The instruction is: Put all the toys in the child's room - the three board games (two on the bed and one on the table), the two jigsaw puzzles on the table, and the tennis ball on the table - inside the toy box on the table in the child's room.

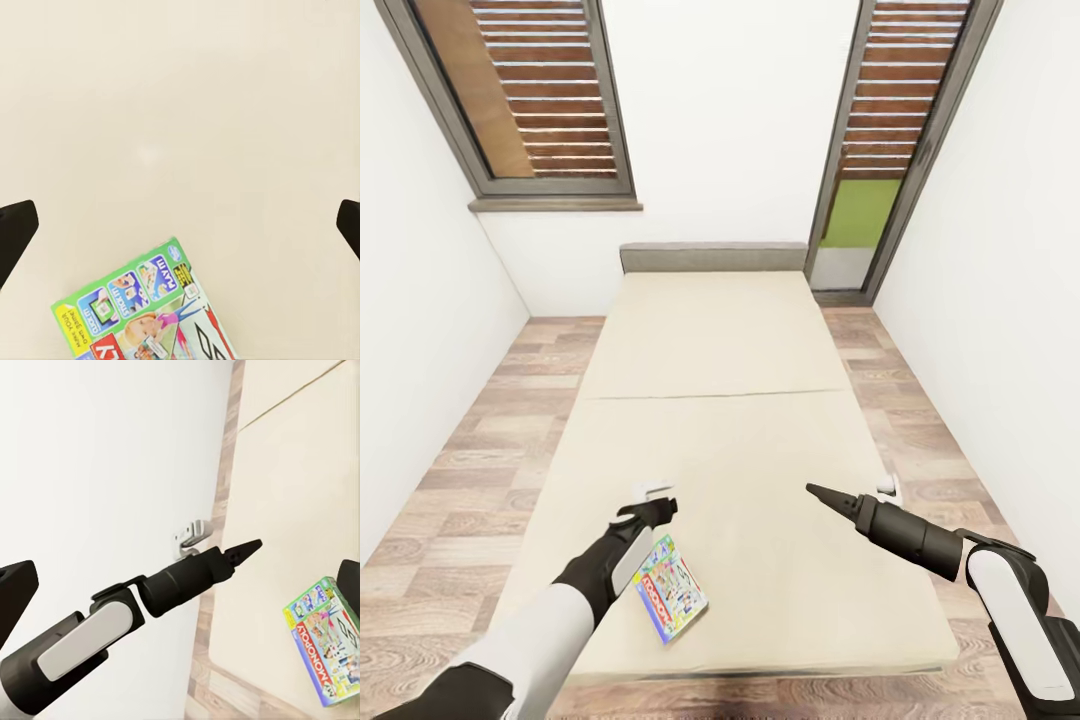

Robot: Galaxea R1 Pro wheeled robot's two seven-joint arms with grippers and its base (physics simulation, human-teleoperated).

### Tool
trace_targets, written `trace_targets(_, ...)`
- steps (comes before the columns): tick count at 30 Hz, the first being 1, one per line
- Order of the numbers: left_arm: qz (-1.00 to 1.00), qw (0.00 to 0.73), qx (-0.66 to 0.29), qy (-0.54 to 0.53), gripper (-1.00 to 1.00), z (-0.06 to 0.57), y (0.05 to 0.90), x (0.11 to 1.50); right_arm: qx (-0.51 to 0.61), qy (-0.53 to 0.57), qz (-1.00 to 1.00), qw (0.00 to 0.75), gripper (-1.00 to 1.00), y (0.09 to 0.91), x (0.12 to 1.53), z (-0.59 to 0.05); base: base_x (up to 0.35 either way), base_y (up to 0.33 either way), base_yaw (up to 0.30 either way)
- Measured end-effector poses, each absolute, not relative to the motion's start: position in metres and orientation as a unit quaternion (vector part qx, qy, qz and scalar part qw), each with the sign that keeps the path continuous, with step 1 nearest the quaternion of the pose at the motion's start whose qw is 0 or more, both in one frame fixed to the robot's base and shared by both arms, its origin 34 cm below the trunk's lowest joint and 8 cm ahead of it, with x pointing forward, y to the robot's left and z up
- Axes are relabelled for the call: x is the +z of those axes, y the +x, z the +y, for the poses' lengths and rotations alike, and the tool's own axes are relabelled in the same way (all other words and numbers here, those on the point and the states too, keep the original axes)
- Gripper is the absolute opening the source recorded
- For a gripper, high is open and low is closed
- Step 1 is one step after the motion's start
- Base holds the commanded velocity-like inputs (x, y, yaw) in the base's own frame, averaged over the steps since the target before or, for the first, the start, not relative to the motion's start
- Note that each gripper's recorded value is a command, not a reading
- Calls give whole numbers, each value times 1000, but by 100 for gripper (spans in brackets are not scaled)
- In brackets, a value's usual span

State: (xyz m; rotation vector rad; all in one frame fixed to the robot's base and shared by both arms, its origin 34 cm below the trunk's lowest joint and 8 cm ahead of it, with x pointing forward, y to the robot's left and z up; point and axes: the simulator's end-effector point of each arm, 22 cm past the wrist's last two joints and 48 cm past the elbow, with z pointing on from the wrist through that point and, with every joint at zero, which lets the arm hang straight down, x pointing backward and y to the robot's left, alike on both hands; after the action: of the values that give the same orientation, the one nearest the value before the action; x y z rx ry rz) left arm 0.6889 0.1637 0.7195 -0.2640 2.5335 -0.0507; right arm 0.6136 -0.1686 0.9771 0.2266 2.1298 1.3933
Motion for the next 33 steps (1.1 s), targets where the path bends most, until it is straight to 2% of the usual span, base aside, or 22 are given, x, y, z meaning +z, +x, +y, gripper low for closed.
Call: trace_targets(33, 958, 270, -21, -97, 100, 159, 674, 690, 516, 97, 808, 267, 100, 611, 948, -169, 0, 0, 0)
